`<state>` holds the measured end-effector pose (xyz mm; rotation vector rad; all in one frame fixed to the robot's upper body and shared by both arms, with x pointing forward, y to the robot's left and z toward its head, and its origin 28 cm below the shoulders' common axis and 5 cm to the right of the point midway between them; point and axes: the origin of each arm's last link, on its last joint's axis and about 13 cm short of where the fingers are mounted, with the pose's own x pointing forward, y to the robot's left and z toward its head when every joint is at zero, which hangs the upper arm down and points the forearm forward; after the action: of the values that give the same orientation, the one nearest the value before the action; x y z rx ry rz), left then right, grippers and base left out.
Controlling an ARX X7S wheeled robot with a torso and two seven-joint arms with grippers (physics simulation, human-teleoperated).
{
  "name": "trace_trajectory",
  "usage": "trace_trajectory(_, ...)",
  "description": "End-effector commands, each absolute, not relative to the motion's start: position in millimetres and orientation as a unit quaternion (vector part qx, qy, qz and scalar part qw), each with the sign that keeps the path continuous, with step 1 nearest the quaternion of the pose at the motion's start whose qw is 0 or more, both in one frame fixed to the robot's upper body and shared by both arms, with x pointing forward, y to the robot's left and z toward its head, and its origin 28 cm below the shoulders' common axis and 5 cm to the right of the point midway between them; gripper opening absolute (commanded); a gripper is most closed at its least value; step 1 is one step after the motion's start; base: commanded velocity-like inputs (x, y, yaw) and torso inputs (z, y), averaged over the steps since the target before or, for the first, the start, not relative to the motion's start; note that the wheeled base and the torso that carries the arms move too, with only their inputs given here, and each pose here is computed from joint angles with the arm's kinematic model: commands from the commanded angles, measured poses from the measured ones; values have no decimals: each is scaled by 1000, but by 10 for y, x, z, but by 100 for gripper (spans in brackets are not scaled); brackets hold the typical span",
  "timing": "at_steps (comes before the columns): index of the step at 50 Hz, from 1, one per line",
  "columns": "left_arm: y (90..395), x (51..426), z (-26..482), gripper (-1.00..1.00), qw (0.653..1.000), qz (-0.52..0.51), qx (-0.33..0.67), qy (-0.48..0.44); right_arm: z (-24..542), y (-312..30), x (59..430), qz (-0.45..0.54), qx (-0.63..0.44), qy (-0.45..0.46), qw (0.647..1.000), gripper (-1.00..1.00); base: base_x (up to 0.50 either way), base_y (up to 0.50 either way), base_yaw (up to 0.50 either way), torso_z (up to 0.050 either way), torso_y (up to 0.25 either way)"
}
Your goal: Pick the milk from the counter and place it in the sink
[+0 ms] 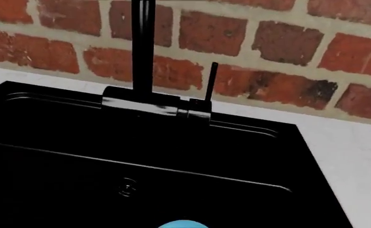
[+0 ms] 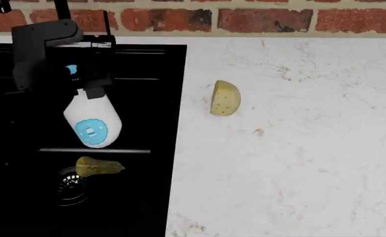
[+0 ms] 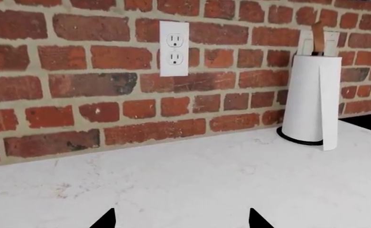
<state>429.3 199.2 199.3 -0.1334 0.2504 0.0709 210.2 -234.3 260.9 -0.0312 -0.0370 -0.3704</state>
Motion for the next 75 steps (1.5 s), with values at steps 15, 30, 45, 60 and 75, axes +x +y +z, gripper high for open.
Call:
trace_trajectory(15,1739,4082,1207,-100,984,36,-3,175,2620,-2344,2048,-184,-7,-22,983,100,0,0,0,0,0)
trace_trajectory(30,1697,3964,941,-100,979,22,54,198,2604,-2341,2056,-184,-9,-19,983,100,0,0,0,0,1)
trace_trajectory(45,1686,3892,810,-100,972,24,1,233,2568,-2363,2031,-187,-6,-19,982,100,0,0,0,0,0)
trace_trajectory(60,1705,3863,735,-100,973,34,20,227,2568,-2353,2029,-187,-6,-18,982,100,0,0,0,0,1)
trace_trajectory(75,1716,3826,707,-100,961,45,103,252,2561,-2358,1980,-191,-5,-18,981,100,-1,0,0,0,0)
